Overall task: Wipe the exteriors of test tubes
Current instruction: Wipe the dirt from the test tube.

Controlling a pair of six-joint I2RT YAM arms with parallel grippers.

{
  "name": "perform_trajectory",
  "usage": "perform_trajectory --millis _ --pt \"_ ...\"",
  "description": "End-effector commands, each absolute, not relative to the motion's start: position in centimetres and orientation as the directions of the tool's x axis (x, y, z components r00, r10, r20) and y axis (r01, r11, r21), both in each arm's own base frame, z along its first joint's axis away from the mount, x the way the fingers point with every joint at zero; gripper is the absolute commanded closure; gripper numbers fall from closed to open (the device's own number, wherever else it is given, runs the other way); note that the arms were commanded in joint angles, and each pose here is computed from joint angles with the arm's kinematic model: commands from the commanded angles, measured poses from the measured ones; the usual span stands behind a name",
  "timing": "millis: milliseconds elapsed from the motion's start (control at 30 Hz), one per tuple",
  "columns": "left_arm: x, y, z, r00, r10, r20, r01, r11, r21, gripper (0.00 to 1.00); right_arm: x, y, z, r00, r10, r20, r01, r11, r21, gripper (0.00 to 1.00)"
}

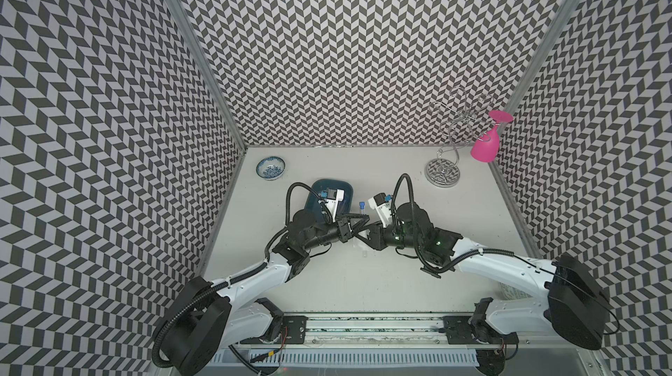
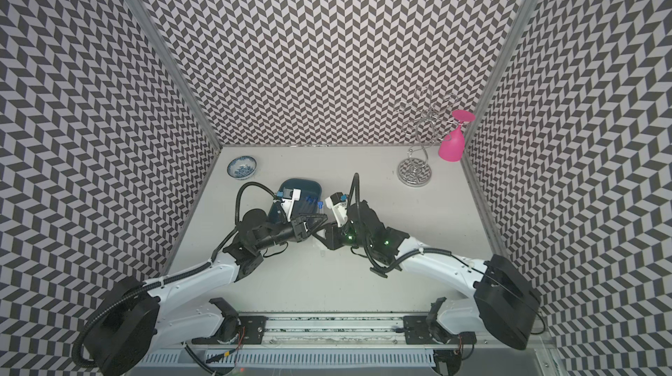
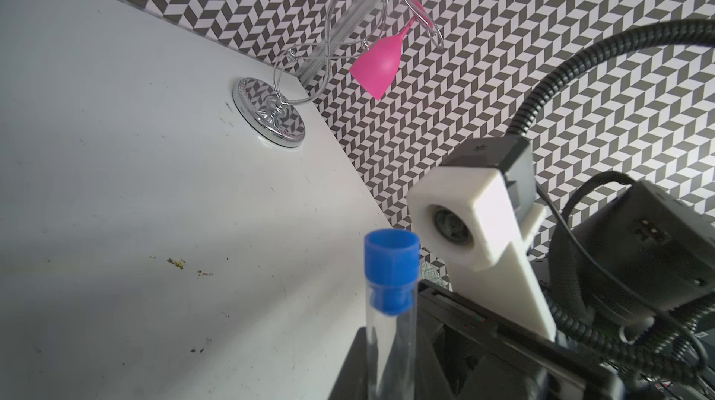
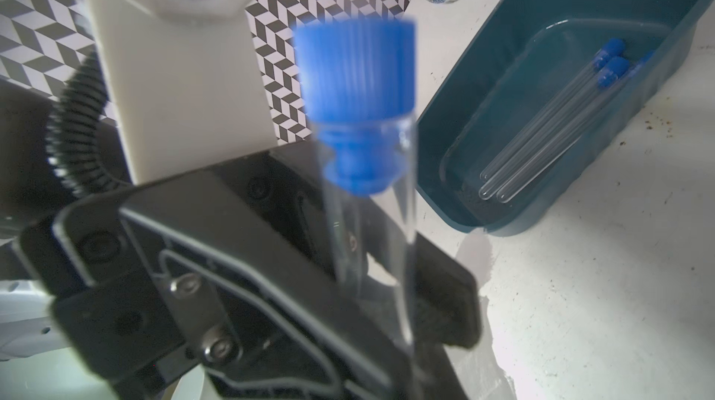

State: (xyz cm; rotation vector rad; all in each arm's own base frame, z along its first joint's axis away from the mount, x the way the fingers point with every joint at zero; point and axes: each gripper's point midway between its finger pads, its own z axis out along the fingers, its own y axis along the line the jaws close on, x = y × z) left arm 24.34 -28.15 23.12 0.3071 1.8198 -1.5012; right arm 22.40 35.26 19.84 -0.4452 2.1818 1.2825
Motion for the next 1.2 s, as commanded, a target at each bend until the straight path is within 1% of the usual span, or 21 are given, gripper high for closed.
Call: perform_trajectory --millis 0,167,333,467,667,767,900,1033,1167 --pt "22.9 -28.6 23.3 -0.720 -0.236 -0.653 0.611 0.231 -0.757 0.82 24.2 35.8 22.6 -0.723 0.054 -0.688 -0.594 0.459 0.660 0.80" --pt "23.7 -28.0 23.2 -0.716 -0.251 -0.651 0.603 0.247 -0.759 0.82 22.0 35.6 19.2 -0.769 0.018 -0.639 -0.559 0.468 0.685 0.82" --pt "24.6 -26.9 22.8 -0.713 -0.270 -0.647 0.588 0.272 -0.762 0.82 17.8 35.2 15.5 -0.833 -0.002 -0.553 -0.491 0.461 0.739 0.83" --pt "24.9 -26.5 22.7 -0.710 -0.270 -0.651 0.588 0.282 -0.758 0.82 16.4 34.9 14.5 -0.856 0.013 -0.517 -0.458 0.445 0.770 0.83" --pt "24.8 -26.5 22.7 -0.710 -0.266 -0.652 0.591 0.278 -0.757 0.82 17.6 36.5 16.3 -0.820 -0.011 -0.573 -0.518 0.443 0.732 0.82" --pt "24.6 -26.4 22.7 -0.709 -0.266 -0.653 0.592 0.279 -0.756 0.82 19.4 37.0 18.1 -0.794 0.004 -0.608 -0.541 0.451 0.710 0.82" --pt "24.5 -26.3 22.7 -0.711 -0.266 -0.650 0.589 0.279 -0.759 0.82 22.2 37.3 21.2 -0.752 0.035 -0.658 -0.584 0.427 0.690 0.82" --pt "24.3 -26.4 23.5 -0.704 -0.270 -0.657 0.606 0.254 -0.754 0.81 24.0 37.4 21.5 -0.738 0.020 -0.675 -0.604 0.428 0.672 0.81" --pt "24.5 -26.4 23.7 -0.699 -0.269 -0.662 0.610 0.257 -0.749 0.82 23.7 37.7 20.7 -0.752 -0.010 -0.659 -0.602 0.415 0.682 0.81"
